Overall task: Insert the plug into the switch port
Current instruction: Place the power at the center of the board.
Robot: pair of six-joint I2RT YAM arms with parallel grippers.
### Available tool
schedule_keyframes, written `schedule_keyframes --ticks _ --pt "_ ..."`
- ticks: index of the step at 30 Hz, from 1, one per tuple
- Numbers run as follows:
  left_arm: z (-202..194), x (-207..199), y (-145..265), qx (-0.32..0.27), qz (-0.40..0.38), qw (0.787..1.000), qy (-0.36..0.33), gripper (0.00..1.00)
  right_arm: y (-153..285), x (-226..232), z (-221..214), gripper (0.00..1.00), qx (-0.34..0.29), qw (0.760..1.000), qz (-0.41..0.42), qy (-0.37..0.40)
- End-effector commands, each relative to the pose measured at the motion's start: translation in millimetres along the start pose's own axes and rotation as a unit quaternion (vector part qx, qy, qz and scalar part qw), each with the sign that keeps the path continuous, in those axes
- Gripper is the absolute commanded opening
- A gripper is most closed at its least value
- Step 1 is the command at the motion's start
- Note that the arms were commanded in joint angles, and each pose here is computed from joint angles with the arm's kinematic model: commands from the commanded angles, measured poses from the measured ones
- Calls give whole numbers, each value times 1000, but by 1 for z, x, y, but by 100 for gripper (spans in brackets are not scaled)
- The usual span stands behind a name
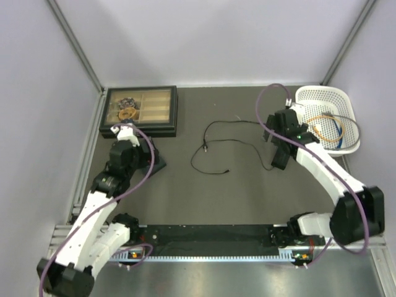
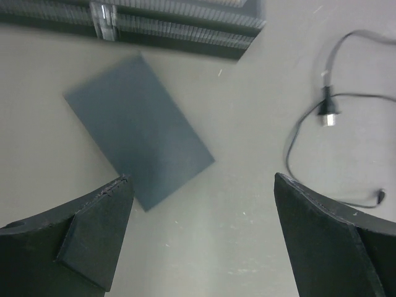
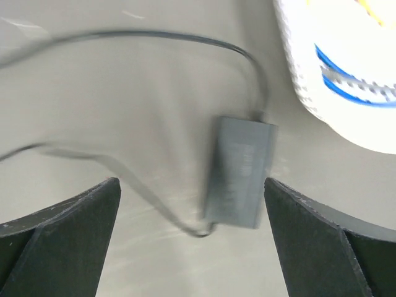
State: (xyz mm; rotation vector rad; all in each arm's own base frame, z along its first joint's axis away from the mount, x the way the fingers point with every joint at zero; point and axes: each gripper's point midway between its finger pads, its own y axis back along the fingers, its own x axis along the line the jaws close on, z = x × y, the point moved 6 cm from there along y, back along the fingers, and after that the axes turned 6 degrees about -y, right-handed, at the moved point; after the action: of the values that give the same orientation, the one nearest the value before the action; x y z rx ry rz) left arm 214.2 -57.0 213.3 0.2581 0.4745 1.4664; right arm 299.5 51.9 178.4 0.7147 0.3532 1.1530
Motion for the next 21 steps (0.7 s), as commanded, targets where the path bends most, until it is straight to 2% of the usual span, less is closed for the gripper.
schedule_keyframes --ticks 1,3,4,5,6,7,10,13,21 --pt "0 -4 -32 45 56 993 89 99 32 22 -9 99 -32 995 94 30" --pt "-3 10 -44 49 150 978 140 99 44 25 -13 99 -33 990 135 25" --pt "-12 16 -51 84 197 966 142 99 44 23 -24 99 -26 989 144 27" --pt "-15 20 -56 87 233 954 168 99 53 25 -22 99 -37 985 169 19" --pt "-17 28 -59 88 273 944 162 99 55 24 -25 99 -38 983 178 16" --pt "-30 32 -68 120 300 934 152 99 53 21 -34 99 -30 982 184 15" --pt "-34 30 -86 143 327 921 158 99 60 18 -40 99 -37 977 208 13" --pt "-41 30 -104 148 336 916 162 99 63 15 -43 99 -43 975 216 15" --pt "-26 37 -136 122 376 905 157 99 66 16 -48 99 -41 970 239 16"
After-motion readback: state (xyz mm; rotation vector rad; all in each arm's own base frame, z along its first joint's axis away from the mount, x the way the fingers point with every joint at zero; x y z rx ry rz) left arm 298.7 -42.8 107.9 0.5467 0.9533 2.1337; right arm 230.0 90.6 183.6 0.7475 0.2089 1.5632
